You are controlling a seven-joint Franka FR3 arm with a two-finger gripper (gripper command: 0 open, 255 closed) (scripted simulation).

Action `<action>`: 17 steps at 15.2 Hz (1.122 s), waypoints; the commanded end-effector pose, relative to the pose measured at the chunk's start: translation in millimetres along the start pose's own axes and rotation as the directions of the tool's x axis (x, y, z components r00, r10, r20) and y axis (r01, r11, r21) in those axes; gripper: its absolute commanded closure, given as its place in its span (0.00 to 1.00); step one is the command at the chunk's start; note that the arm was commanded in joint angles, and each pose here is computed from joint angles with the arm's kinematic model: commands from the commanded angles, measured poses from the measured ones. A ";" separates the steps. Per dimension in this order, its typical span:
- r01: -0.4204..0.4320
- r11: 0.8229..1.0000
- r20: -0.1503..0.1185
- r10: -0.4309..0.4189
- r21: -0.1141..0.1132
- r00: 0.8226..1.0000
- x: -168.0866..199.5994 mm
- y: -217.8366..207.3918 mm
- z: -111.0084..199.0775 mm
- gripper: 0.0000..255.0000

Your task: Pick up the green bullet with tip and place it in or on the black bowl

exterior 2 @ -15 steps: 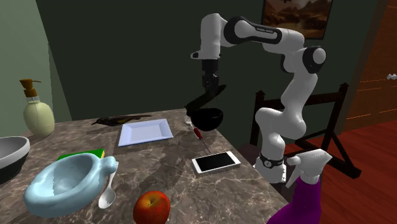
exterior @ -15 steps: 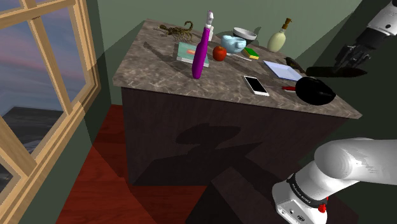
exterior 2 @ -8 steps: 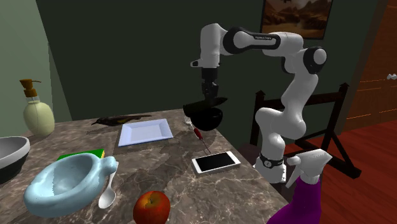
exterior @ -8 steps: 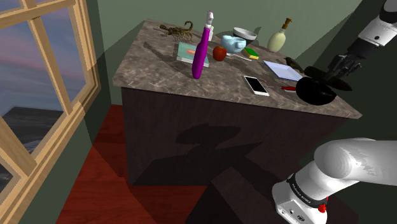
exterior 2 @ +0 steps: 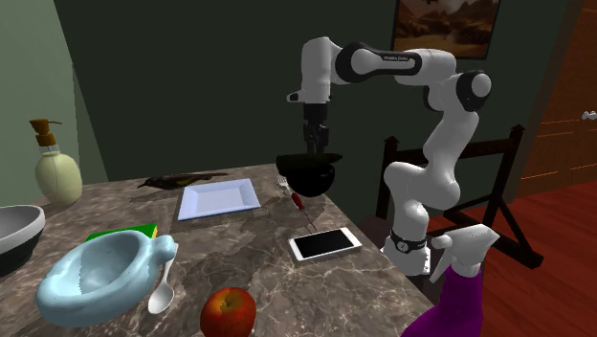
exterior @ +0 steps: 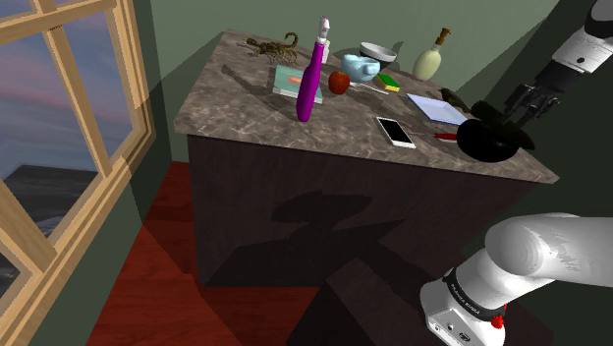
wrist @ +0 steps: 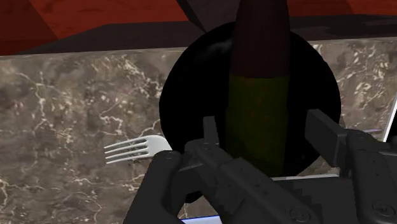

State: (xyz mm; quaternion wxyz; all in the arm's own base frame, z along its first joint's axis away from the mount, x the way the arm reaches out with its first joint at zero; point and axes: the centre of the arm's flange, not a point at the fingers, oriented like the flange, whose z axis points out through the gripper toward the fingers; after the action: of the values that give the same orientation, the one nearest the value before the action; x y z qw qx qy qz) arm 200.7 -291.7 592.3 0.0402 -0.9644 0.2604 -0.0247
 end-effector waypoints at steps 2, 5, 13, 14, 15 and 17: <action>0.000 1.000 0.000 0.000 0.000 1.000 0.0 0.0 0.0 0.00; 0.000 1.000 0.000 0.000 0.000 1.000 0.0 0.0 0.0 0.00; 0.000 1.000 0.000 0.000 0.000 1.000 0.0 0.0 -50.0 0.00; 0.000 1.000 0.000 0.000 0.000 1.000 0.0 0.0 -50.1 0.00; 0.000 1.000 0.000 0.000 0.000 1.000 0.0 0.0 -50.1 0.00; 0.000 1.000 0.000 0.000 0.000 1.000 0.0 0.0 -50.1 0.00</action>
State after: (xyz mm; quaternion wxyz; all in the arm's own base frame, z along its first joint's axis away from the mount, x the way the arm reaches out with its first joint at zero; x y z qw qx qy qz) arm 197.2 -294.9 642.1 0.0401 -0.9644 0.2604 -0.0248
